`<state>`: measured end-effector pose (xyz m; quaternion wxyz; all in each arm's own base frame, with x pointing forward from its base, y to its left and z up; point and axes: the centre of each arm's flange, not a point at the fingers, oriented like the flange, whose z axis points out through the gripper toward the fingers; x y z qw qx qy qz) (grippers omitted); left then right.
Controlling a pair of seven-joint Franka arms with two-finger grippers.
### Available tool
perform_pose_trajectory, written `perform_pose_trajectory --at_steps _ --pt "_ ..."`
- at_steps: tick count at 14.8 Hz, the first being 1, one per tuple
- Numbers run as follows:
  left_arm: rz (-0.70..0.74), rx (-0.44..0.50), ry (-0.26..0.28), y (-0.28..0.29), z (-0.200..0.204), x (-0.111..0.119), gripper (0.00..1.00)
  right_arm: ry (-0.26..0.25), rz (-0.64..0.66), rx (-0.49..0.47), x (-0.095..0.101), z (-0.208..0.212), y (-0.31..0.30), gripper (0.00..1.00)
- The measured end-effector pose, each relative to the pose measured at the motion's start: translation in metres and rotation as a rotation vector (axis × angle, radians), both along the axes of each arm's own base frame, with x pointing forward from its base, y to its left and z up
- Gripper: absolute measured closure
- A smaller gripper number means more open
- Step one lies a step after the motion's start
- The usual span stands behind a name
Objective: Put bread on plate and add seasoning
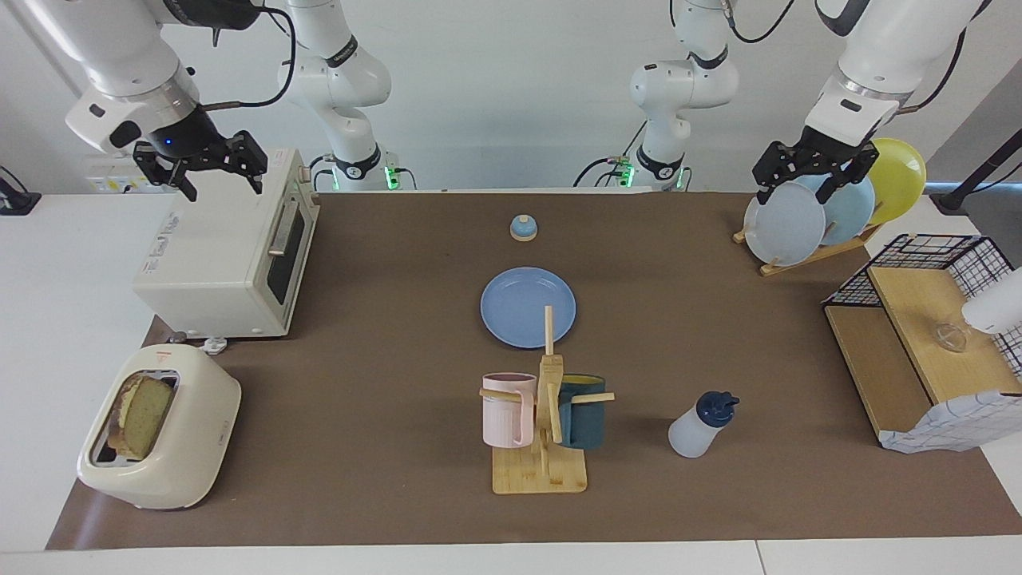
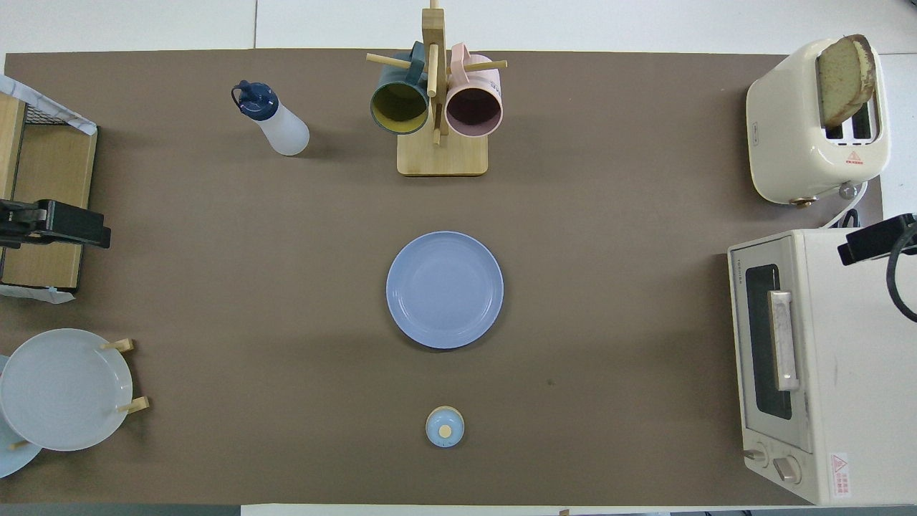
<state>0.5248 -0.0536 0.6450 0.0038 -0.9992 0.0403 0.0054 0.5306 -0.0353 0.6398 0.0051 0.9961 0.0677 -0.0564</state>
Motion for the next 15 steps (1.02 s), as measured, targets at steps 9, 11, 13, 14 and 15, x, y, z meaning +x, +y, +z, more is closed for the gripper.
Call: perform_pose_trajectory --at_steps 9,11,13,14,15 --pt "0.003 -0.001 -0.008 0.002 0.003 -0.001 0.00 -0.031 -0.001 -0.002 0.004 0.001 -0.001 0.00" --pt "0.003 -0.001 -0.009 0.001 0.003 -0.002 0.00 -0.032 -0.001 -0.002 0.004 0.001 -0.001 0.00" --pt "0.000 -0.001 -0.018 0.000 0.002 -0.001 0.00 -0.034 -0.001 -0.002 0.004 0.001 -0.001 0.00" --pt "0.002 -0.002 -0.030 -0.004 0.001 0.000 0.00 -0.038 -0.002 -0.002 0.005 0.001 -0.002 0.00" --pt "0.010 -0.003 -0.041 -0.009 0.000 0.001 0.00 -0.049 -0.005 -0.003 0.006 0.002 -0.003 0.00"
